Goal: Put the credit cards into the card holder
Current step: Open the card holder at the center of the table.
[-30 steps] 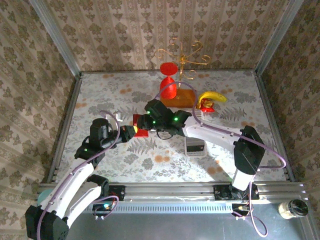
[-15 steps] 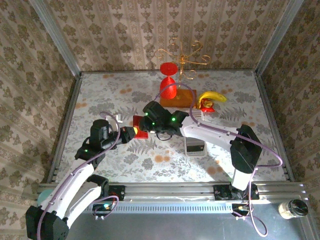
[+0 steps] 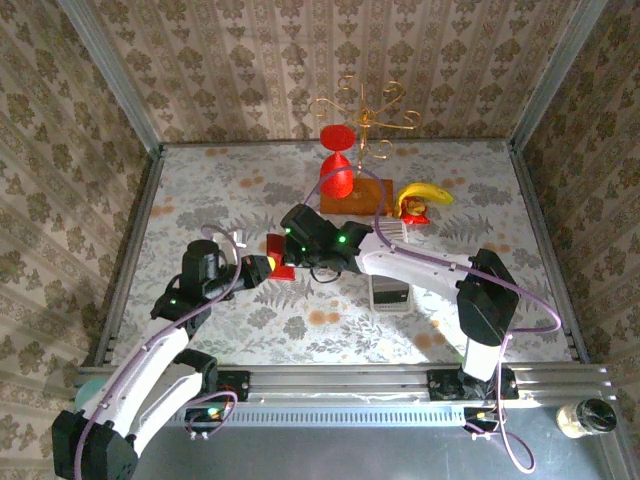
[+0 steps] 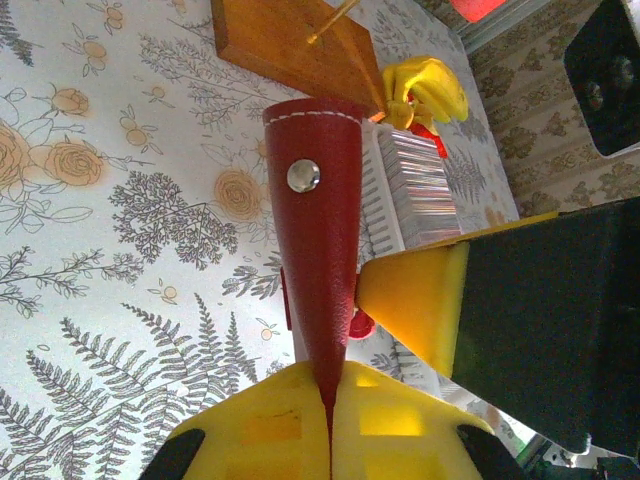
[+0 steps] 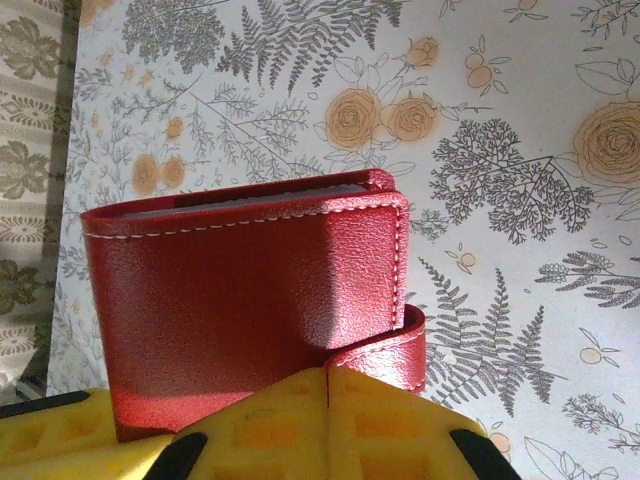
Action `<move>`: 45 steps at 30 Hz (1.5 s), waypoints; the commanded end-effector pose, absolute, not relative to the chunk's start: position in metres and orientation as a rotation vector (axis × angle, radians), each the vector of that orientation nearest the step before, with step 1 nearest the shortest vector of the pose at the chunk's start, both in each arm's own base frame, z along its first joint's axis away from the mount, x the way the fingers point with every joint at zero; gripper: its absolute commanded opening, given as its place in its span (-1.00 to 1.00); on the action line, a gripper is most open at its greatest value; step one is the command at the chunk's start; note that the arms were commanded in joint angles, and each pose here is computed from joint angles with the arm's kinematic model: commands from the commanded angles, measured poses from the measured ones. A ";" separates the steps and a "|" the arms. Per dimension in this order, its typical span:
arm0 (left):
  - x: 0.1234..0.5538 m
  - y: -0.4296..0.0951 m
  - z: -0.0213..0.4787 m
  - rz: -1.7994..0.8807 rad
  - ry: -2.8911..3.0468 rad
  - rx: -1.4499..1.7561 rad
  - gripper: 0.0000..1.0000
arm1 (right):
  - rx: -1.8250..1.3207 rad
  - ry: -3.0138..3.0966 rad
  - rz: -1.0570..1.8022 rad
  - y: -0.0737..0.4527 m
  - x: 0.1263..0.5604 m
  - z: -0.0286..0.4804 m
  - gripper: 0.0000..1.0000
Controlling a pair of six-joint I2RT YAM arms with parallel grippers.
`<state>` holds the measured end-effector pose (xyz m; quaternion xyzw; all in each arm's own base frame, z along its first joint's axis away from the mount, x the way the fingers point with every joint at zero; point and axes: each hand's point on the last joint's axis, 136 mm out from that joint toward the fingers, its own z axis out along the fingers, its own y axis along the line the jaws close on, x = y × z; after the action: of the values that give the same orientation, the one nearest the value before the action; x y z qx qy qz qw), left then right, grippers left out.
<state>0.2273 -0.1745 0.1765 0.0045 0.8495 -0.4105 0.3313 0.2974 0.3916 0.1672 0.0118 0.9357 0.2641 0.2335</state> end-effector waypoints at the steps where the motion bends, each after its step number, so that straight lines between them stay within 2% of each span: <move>1: 0.234 -0.172 0.183 -1.055 2.175 0.010 -1.00 | 0.070 2.619 0.515 0.357 0.295 0.149 -1.00; 19: 0.219 -0.186 0.165 -1.126 2.263 0.016 -1.00 | 0.105 2.621 0.449 0.323 0.280 0.132 -1.00; 28: 0.196 -0.205 0.133 -1.167 2.374 0.013 -0.99 | 0.061 2.673 0.535 0.330 0.259 0.109 -1.00; 32: 0.194 -0.203 0.116 -1.122 2.429 -0.014 -0.73 | 0.060 2.683 0.548 0.329 0.252 0.102 -1.00; 34: 0.195 -0.197 0.107 -1.057 2.466 -0.039 -0.47 | 0.058 2.672 0.572 0.331 0.251 0.106 -1.00; 36: 0.197 -0.189 0.097 -0.980 2.495 -0.053 -0.01 | 0.046 2.667 0.601 0.335 0.248 0.109 -1.00; 39: 0.198 -0.175 0.084 -0.850 2.548 -0.082 0.34 | 0.025 2.675 0.629 0.341 0.244 0.110 -1.00; 42: 0.200 -0.168 0.080 -0.785 2.577 -0.094 0.49 | 0.023 2.667 0.649 0.345 0.242 0.112 -1.00; 45: 0.201 -0.178 0.086 -0.855 2.567 -0.078 0.61 | 0.021 2.650 0.686 0.349 0.240 0.118 -1.00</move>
<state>0.1951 -0.1765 0.0759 -0.0323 0.9275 -0.3095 0.2073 0.2431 0.3406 0.0996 0.0028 0.9582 0.2112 0.1931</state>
